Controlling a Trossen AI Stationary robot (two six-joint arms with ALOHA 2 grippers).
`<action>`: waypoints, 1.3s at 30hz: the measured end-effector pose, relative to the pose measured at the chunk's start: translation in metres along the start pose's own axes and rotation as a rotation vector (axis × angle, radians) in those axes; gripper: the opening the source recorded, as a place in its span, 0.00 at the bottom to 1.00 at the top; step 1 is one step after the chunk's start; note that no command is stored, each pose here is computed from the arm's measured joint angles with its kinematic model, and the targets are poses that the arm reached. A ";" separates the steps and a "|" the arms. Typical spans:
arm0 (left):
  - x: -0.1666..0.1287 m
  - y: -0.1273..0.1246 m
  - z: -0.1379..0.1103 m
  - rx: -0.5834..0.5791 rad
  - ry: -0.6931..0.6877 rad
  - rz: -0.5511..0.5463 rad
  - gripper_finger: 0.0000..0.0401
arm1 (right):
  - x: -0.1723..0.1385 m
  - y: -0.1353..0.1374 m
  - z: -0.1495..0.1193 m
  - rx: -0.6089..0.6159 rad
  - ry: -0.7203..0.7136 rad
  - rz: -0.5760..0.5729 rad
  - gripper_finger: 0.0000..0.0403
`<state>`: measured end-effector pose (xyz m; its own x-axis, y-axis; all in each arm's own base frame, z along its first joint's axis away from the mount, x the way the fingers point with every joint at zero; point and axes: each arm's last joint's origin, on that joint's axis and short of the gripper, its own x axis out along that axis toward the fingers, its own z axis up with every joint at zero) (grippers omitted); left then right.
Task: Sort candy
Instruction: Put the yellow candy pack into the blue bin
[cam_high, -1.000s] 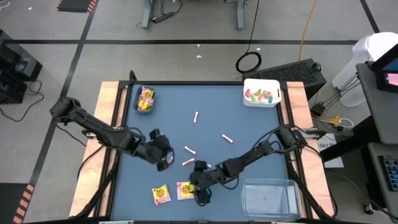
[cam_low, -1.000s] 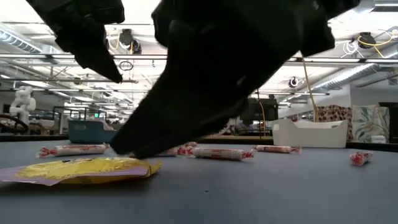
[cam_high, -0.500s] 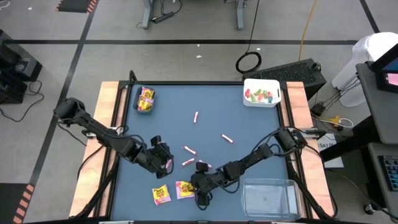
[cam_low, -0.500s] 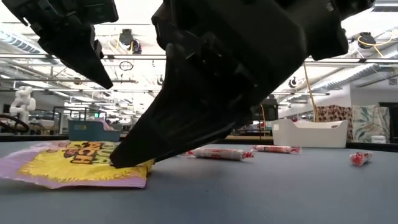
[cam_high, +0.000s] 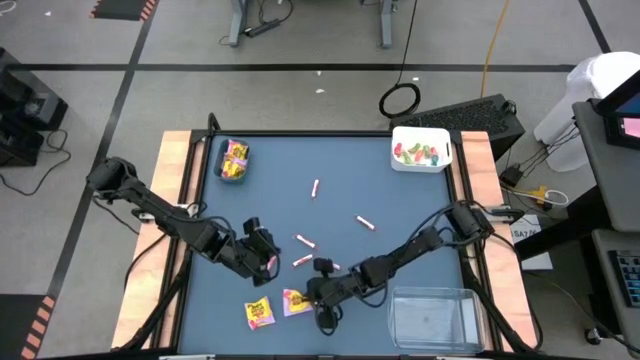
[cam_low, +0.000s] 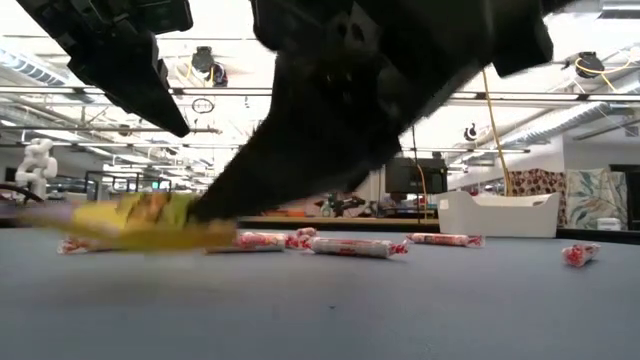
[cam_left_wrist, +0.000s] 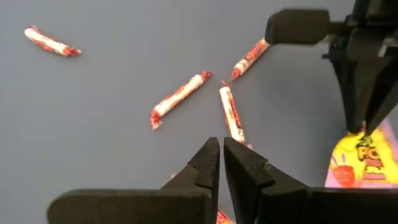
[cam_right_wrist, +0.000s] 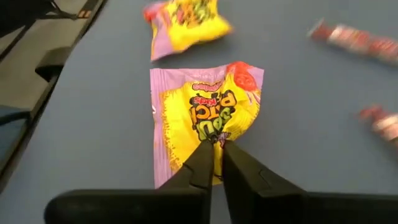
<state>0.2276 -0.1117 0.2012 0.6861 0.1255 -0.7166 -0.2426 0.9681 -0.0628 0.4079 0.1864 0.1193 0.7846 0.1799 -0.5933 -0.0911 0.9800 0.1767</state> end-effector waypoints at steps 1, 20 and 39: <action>0.000 0.000 0.000 0.002 -0.005 0.004 0.07 | -0.004 0.000 0.005 -0.013 -0.005 -0.002 0.04; -0.009 -0.019 0.032 0.148 -0.354 -0.100 0.11 | -0.114 -0.026 0.067 -0.188 0.105 -0.198 0.05; 0.017 -0.028 0.017 1.077 -0.294 0.196 0.66 | -0.133 -0.070 0.087 -0.249 0.110 -0.325 0.05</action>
<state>0.2578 -0.1333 0.2030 0.8700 0.2040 -0.4488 0.2557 0.5916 0.7646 0.3628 0.0866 0.2542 0.7278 -0.1468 -0.6699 -0.0058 0.9755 -0.2200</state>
